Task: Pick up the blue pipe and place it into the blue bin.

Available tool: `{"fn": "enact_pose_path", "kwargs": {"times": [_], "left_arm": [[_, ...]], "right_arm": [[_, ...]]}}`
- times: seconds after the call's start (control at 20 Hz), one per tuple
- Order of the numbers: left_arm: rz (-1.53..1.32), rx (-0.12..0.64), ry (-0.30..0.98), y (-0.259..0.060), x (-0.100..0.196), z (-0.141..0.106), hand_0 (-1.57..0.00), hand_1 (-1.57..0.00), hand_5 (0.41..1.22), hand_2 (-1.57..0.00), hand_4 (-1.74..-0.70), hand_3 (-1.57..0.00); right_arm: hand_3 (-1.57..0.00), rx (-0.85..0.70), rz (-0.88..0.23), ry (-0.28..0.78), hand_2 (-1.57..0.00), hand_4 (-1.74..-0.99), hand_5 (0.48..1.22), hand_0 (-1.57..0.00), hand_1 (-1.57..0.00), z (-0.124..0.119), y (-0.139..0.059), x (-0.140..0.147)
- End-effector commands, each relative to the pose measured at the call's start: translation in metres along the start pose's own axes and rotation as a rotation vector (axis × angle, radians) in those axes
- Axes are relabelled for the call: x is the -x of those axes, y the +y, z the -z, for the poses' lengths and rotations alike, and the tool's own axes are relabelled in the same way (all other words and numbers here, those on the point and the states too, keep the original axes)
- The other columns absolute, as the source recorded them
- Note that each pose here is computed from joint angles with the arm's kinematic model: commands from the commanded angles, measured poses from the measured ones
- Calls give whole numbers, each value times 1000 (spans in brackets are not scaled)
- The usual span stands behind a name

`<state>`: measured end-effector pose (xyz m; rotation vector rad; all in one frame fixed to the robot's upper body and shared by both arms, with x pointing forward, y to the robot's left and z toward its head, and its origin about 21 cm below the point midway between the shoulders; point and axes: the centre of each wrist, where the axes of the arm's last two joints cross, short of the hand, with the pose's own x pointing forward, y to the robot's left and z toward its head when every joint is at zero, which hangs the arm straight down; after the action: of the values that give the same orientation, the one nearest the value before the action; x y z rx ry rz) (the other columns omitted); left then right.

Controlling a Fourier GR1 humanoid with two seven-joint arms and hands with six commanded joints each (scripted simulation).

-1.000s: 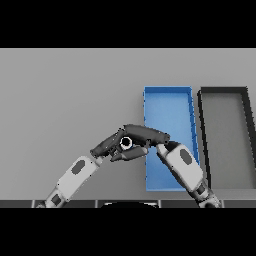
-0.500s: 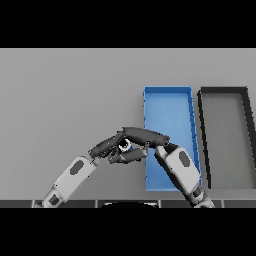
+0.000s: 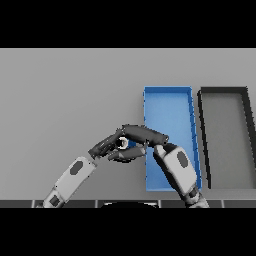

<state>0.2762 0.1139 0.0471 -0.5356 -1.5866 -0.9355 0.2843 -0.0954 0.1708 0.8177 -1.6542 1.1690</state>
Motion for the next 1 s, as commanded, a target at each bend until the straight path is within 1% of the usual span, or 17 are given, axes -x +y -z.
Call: {"fn": "enact_pose_path", "kwargs": {"times": [0.0, 0.1, 0.15, 0.25, 0.35, 0.5, 0.6, 0.7, 0.75, 0.85, 0.9, 0.95], "left_arm": [[-2, -9, 35, 1, 1, -4, -21, -17, 612, -17, -873, -7], [-1, -15, 32, -1, -1, -2, -13, -11, 593, -11, -881, -4], [7, -14, 45, -2, -1, 0, -10, -8, 572, -8, -878, -3], [4, -16, 77, 0, 3, -6, -6, -5, 543, -5, -873, -1], [1, -6, 68, -5, 5, -6, -4, -3, 529, -3, -868, -1], [3, -10, 78, -2, 3, -5, -1, -1, 509, -1, -865, 0], [8, -4, 68, 0, 2, -7, -1, 0, 498, 0, -863, 0], [2, 1, 75, -4, 3, -8, 0, 0, 486, 0, -867, 1], [-2, 9, 67, -8, 3, -7, 0, 0, 485, 0, -868, 1], [7, 4, 63, -5, 3, -11, 1, 1, 483, 1, -864, 1], [8, 0, 64, -5, 1, -10, 1, 1, 484, 1, -860, 1], [12, -4, 76, -4, 0, -11, 1, 1, 484, 1, -856, 1]], "right_arm": [[-1570, 14, 8, -30, -1571, -1491, 1220, -1571, -1571, -4, -2, -1], [-1571, 20, 97, -25, -1571, -1492, 1221, -1571, -1571, 1, -7, -5], [-1571, 14, 172, -33, -1571, -1492, 1221, -1571, -1571, 5, -10, -6], [-1571, -5, 264, -77, -1571, -1493, 1221, -1571, -1571, 5, -13, -16], [-1571, -5, 306, -92, -1571, -1494, 1221, -1571, -1571, 6, -21, -28], [-1571, 24, 299, -105, -1571, -1492, 1221, -1571, -1571, 5, -37, -55], [-1571, 29, 253, -154, -1571, -1494, 1221, -1571, -1571, 10, -47, -81], [-1571, 47, 180, -198, -1571, -1495, 1221, -1571, -1571, 13, -68, -102], [-1571, 83, 171, -216, -1571, -1496, 1221, -1571, -1571, 11, -77, -109], [-1571, 183, 165, -225, -1571, -1496, 1221, -1571, -1571, 7, -100, -115], [-1571, 233, 149, -228, -1571, -1497, 1221, -1571, -1571, 4, -108, -119], [-1571, 291, 126, -204, -1571, -1498, 1221, -1571, -1571, 1, -119, -117]]}}
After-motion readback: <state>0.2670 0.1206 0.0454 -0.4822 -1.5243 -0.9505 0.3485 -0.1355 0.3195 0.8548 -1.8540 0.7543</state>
